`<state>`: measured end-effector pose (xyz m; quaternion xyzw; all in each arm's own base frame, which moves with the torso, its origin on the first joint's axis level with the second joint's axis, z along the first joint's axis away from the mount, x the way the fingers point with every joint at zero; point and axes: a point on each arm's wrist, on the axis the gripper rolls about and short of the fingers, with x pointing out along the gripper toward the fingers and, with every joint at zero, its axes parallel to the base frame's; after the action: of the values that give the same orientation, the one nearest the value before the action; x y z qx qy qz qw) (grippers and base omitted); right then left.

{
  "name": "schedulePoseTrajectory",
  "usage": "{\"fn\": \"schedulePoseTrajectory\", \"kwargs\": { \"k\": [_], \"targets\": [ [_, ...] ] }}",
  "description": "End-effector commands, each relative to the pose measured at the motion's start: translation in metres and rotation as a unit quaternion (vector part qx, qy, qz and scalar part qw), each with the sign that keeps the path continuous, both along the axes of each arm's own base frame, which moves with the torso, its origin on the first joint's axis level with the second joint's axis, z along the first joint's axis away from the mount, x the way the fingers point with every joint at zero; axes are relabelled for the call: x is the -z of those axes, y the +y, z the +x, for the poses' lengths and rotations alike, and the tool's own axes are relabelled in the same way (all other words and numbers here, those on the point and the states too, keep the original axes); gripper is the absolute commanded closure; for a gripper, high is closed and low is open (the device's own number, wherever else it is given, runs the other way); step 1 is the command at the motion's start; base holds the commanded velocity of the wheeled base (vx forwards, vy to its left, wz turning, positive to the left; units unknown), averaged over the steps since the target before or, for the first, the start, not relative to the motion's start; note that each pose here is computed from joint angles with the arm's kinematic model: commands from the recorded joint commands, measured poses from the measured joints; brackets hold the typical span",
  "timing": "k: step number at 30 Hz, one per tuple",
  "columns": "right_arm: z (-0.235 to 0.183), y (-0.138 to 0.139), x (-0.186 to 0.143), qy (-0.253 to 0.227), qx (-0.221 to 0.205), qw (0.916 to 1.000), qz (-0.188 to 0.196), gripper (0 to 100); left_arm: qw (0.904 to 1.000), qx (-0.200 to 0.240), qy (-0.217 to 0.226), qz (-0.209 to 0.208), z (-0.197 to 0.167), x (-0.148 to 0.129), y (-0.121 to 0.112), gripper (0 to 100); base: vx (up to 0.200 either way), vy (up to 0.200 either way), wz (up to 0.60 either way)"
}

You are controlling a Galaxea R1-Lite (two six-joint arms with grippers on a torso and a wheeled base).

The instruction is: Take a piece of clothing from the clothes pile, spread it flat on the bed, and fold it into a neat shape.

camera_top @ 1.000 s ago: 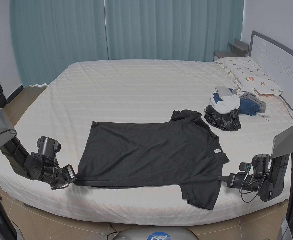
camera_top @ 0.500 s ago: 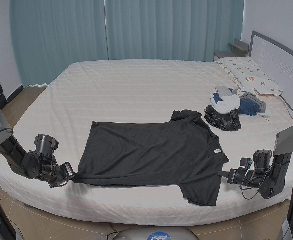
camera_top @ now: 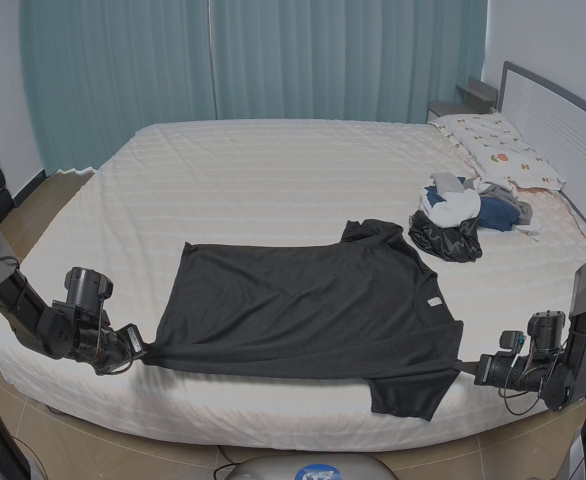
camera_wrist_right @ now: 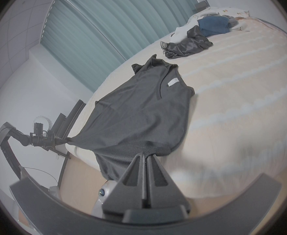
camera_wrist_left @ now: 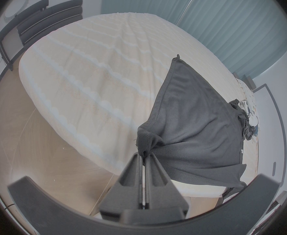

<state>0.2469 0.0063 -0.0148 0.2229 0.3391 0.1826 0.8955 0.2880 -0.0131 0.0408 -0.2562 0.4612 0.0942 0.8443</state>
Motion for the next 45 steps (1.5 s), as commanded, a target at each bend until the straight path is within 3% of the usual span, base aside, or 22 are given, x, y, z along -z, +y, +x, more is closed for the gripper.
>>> {"fn": "schedulePoseTrajectory", "kwargs": {
  "k": [1,15,24,30,37,45],
  "targets": [
    [-0.017,0.002,-0.007,0.008,-0.006,0.9999,-0.003,100,1.0000,0.006,-0.005,0.005,-0.007,-0.005,0.000,100,0.000,0.000,0.00],
    [-0.041,0.002,-0.013,0.021,-0.022,0.9992,-0.025,100,0.9971,0.028,0.012,0.070,-0.022,-0.002,0.001,100,0.000,0.000,0.00],
    [-0.049,0.002,-0.016,0.037,-0.040,0.9975,-0.045,100,0.9952,0.050,0.027,0.080,-0.029,0.004,-0.001,100,0.000,0.000,0.00],
    [-0.055,0.000,-0.015,0.054,-0.050,0.9957,-0.057,100,0.9892,0.093,0.059,0.096,-0.042,0.013,-0.008,100,0.000,0.000,0.00],
    [-0.060,0.000,-0.016,0.065,-0.063,0.9935,-0.069,100,0.9882,0.098,0.065,0.098,-0.043,0.014,-0.009,100,0.000,0.000,0.00],
    [-0.063,-0.001,-0.014,0.073,-0.077,0.9909,-0.082,100,0.9810,0.136,0.088,0.107,-0.056,0.020,-0.019,100,0.000,0.000,0.00]
  ]
}}
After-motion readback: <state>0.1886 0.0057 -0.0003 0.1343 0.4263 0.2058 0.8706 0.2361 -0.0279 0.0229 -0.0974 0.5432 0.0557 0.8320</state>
